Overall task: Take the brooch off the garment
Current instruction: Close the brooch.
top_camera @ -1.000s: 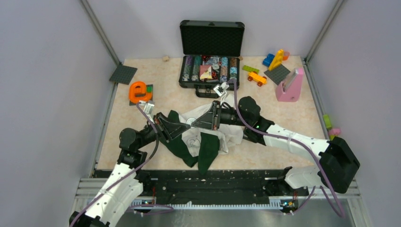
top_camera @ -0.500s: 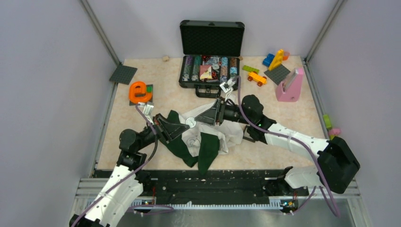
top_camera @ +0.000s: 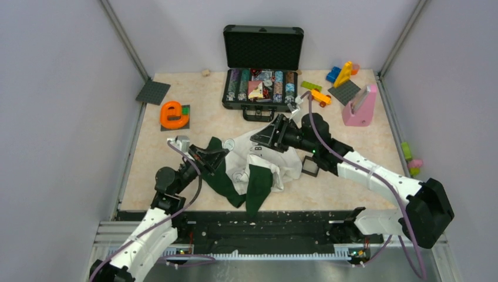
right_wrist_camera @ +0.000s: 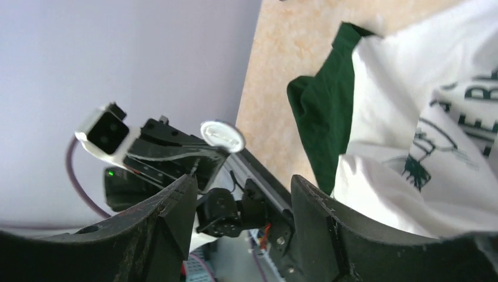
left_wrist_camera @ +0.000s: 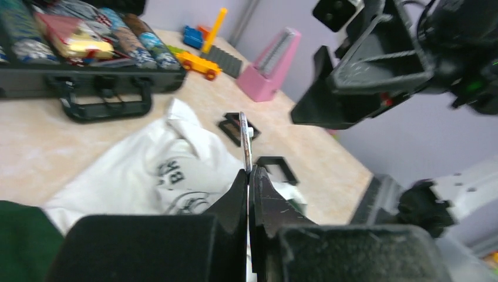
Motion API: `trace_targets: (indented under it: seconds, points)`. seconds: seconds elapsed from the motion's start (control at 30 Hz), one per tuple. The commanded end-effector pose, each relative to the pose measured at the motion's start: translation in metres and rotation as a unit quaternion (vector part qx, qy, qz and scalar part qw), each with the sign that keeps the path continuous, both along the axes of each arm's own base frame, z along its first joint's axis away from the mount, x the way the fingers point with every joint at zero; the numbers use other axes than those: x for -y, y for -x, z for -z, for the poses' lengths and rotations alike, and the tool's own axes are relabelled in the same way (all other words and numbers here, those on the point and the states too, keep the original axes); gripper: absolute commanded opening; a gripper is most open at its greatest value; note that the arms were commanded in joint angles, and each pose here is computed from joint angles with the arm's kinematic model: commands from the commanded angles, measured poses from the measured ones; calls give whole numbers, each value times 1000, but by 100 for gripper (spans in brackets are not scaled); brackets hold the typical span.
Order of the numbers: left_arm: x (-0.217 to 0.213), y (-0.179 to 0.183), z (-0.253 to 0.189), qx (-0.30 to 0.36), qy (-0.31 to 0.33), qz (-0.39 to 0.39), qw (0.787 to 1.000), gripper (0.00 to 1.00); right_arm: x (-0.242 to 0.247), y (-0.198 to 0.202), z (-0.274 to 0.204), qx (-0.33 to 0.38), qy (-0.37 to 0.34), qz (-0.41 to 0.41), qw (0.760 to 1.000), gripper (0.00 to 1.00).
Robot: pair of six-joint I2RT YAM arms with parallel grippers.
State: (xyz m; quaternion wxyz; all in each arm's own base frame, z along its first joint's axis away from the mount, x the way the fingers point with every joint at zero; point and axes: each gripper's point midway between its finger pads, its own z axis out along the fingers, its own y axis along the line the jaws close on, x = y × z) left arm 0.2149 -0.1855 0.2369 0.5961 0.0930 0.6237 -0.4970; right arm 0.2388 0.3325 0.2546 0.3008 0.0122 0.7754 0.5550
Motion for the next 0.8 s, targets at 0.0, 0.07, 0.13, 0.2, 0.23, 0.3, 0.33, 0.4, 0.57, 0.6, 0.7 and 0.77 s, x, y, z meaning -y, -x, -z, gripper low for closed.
trace_targets:
  seconds: [0.0, 0.07, 0.13, 0.2, 0.23, 0.3, 0.33, 0.4, 0.57, 0.6, 0.7, 0.77]
  points:
    - [-13, -12, -30, 194, -48, -80, 977, 0, 11, -7, -16, -115, -14, 69, 991, 59]
    - [-9, -15, -31, 241, -89, -81, 963, 0, 6, -6, -23, -131, -30, 62, 989, 59]
    - [-3, -19, -31, 277, -131, -78, 949, 0, -1, -2, -26, -158, -46, 46, 985, 58]
    - [4, -25, -27, 308, -178, -73, 932, 0, -8, -3, -28, -169, -54, 37, 983, 57]
    - [6, -27, -25, 320, -198, -75, 923, 0, -11, -4, -26, -178, -52, 37, 982, 55]
    - [10, -30, -22, 347, -231, -77, 906, 0, -15, -7, -25, -181, -53, 36, 981, 51]
    - [13, -29, -20, 358, -243, -75, 898, 0, -16, -8, -25, -184, -54, 37, 981, 51]
    - [17, -29, -17, 374, -260, -72, 887, 0, -20, -11, -24, -186, -54, 39, 980, 48]
    - [26, -23, -13, 395, -275, -46, 875, 0, -31, -14, -14, -200, -52, 32, 978, 46]
    - [28, -22, -11, 397, -278, -42, 874, 0, -34, -14, -13, -201, -53, 30, 978, 46]
    - [31, -19, -8, 404, -289, -31, 867, 0, -39, -15, -9, -204, -54, 30, 977, 46]
    - [32, -18, -6, 411, -296, -26, 862, 0, -43, -14, -7, -207, -54, 26, 977, 44]
